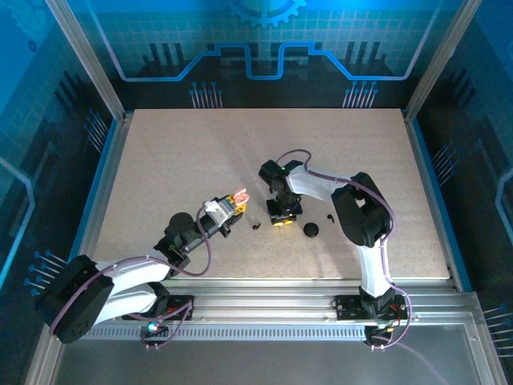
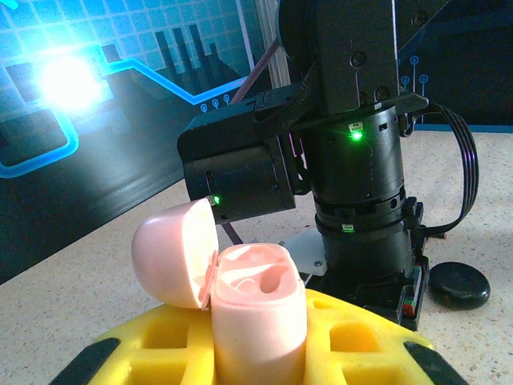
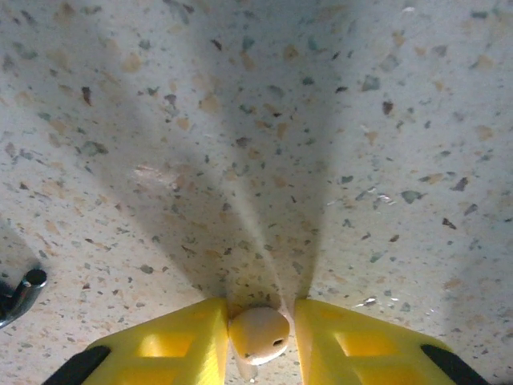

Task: Insert wireless bluetooth earbuds into charging case

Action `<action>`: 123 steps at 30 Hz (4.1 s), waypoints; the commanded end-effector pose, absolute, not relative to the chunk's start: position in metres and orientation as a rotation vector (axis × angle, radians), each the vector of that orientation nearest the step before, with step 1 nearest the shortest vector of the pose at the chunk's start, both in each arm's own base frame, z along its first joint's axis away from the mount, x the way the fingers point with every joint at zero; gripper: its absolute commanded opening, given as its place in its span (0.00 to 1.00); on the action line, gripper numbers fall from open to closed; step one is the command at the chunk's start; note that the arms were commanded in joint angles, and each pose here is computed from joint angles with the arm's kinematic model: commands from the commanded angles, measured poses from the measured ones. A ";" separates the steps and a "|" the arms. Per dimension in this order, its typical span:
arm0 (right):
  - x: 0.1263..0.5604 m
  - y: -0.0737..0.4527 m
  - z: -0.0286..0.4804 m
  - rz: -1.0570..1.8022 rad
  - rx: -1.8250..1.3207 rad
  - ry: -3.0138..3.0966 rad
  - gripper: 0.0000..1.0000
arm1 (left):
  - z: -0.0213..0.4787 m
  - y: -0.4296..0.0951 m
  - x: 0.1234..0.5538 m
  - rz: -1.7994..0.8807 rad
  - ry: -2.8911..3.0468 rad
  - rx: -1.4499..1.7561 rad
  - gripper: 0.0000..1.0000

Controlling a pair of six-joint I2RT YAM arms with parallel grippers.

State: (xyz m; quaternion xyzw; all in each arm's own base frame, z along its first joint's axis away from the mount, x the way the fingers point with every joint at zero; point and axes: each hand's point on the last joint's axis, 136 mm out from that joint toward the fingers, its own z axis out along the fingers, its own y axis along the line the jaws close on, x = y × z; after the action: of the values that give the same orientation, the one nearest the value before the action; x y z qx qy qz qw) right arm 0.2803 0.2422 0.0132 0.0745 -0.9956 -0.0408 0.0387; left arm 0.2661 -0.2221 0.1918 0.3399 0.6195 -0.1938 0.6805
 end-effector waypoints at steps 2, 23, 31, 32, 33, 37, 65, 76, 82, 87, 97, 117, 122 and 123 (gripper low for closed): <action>0.272 0.233 0.004 -0.094 0.189 -3.047 0.26 | 0.198 -0.227 0.267 -0.448 1.379 0.766 0.18; 0.290 0.219 0.042 -0.339 0.056 -3.404 0.25 | 0.169 -0.243 0.277 -0.463 1.477 0.802 0.16; 0.287 0.212 0.058 -0.466 0.029 -3.494 0.25 | 0.155 -0.264 0.269 -0.497 1.480 0.832 0.16; 0.287 0.213 0.060 -0.496 0.027 -3.501 0.25 | 0.153 -0.267 0.267 -0.509 1.487 0.827 0.16; 0.287 0.214 0.064 -0.525 0.033 -3.507 0.25 | 0.150 -0.270 0.264 -0.524 1.493 0.831 0.16; 0.284 0.211 0.068 -0.566 0.061 -3.534 0.25 | 0.139 -0.279 0.262 -0.535 1.487 0.833 0.16; 0.290 0.213 0.186 -1.430 0.013 -3.776 0.25 | 0.127 -0.313 0.269 -0.577 1.452 0.826 0.16; 0.291 0.228 0.223 -1.739 0.134 -3.751 0.26 | 0.147 -0.319 0.274 -0.596 1.432 0.756 0.16; 0.293 0.235 0.225 -1.788 0.159 -3.737 0.26 | 0.157 -0.318 0.278 -0.607 1.431 0.700 0.17; 0.292 0.241 0.225 -1.801 0.180 -3.723 0.26 | 0.170 -0.314 0.280 -0.618 1.418 0.652 0.17; 0.290 0.251 0.224 -1.837 0.223 -3.699 0.26 | 0.185 -0.313 0.285 -0.620 1.396 0.603 0.17; 0.287 0.266 0.220 -1.832 0.286 -3.675 0.25 | 0.210 -0.313 0.293 -0.616 1.351 0.544 0.18; 0.286 0.261 0.231 -1.823 0.315 -3.709 0.25 | 0.205 -0.313 0.293 -0.620 1.365 0.544 0.18; 0.286 0.261 0.234 -1.823 0.320 -3.718 0.25 | 0.204 -0.314 0.294 -0.624 1.368 0.542 0.18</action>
State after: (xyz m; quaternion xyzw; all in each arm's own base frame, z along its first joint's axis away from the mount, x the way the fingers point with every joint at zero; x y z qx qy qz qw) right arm 0.2876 0.2578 0.2085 0.0553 -0.8005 -0.3806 -0.4596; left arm 0.2915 -0.3119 0.1805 0.2690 0.6317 -0.2624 0.6781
